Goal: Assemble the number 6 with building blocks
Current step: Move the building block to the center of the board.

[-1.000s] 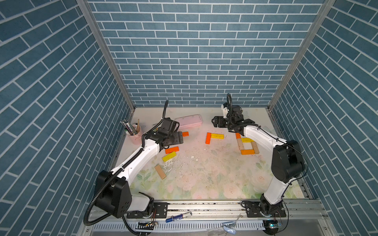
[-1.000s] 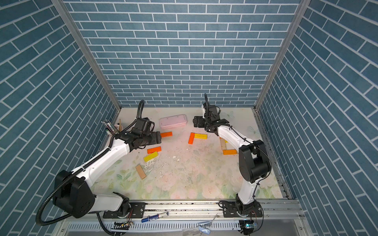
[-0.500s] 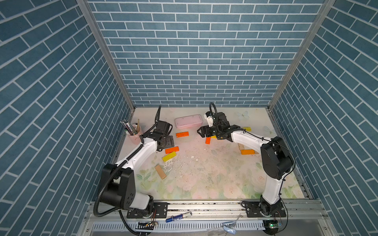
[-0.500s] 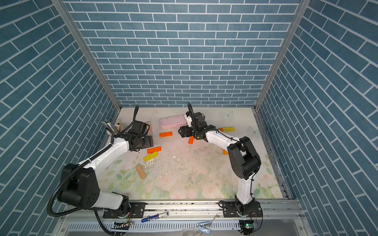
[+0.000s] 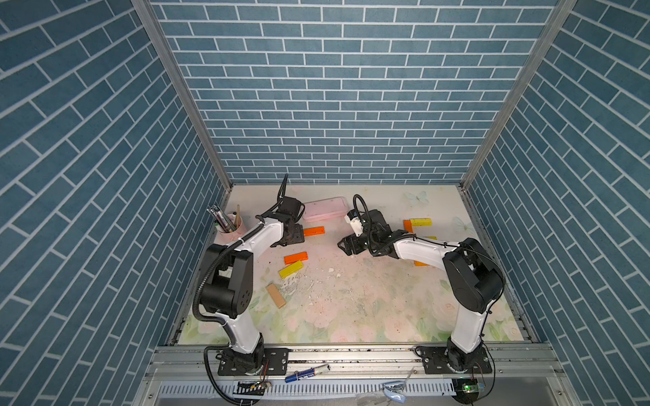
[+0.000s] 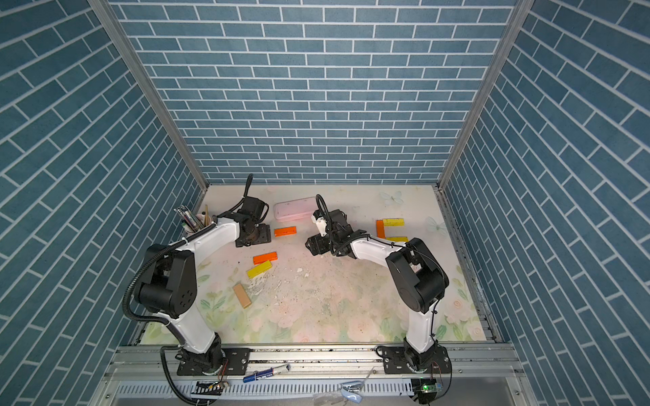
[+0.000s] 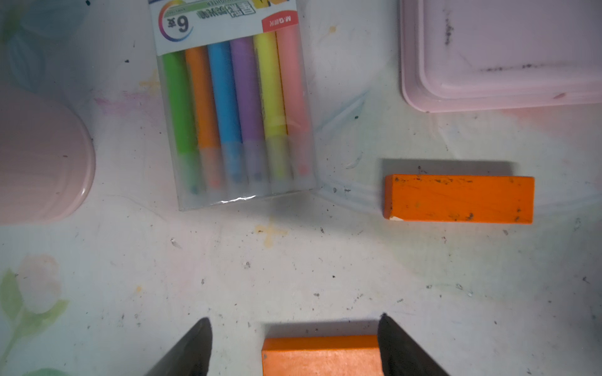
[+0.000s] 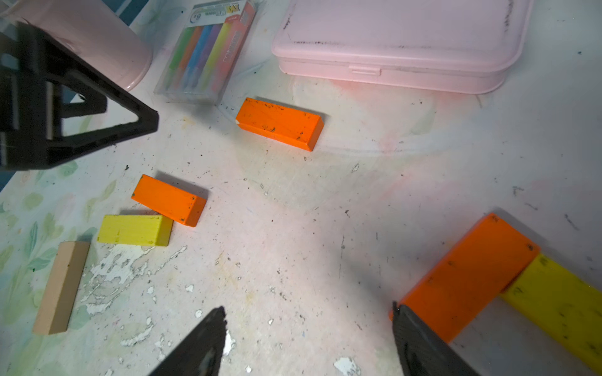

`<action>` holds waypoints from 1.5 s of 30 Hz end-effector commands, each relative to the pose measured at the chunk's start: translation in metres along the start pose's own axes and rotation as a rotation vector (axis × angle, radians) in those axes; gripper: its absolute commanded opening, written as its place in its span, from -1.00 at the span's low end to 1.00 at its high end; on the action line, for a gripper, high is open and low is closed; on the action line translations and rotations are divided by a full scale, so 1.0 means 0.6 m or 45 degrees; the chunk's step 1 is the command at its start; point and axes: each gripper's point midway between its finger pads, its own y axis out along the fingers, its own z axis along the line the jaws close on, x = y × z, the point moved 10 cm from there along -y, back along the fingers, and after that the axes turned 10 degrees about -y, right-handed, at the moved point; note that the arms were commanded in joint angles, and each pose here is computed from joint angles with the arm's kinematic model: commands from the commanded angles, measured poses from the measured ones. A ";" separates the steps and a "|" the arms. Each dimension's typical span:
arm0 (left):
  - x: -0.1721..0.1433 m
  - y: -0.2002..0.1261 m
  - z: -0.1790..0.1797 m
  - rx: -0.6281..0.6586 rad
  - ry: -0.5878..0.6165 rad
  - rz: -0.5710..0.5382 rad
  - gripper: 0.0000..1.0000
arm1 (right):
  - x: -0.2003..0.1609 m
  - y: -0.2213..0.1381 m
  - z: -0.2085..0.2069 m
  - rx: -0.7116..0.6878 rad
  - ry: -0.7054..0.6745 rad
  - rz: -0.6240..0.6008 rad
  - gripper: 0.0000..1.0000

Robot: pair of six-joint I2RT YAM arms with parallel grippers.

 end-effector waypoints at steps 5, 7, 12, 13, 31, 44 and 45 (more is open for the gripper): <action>-0.011 0.029 -0.001 -0.036 0.019 0.042 0.67 | 0.032 -0.055 0.013 -0.035 -0.102 -0.139 0.63; -0.017 0.037 0.000 -0.040 0.019 0.059 0.71 | 0.032 -0.066 0.015 -0.044 -0.106 -0.159 0.64; -0.042 0.044 0.008 -0.058 -0.014 0.117 0.77 | 0.031 -0.085 0.018 -0.061 -0.099 -0.188 0.67; -0.048 0.040 0.012 -0.055 -0.020 0.119 0.79 | 0.032 -0.086 0.019 -0.059 -0.099 -0.189 0.68; -0.127 0.045 0.056 -0.051 -0.049 0.142 0.99 | 0.006 -0.093 0.018 -0.080 -0.048 -0.136 0.74; -0.115 0.071 0.000 -0.102 0.044 0.158 0.93 | 0.000 -0.123 0.021 -0.136 -0.037 -0.154 0.75; -0.115 0.074 -0.003 -0.096 0.056 0.174 0.91 | -0.002 -0.124 0.020 -0.144 -0.031 -0.154 0.75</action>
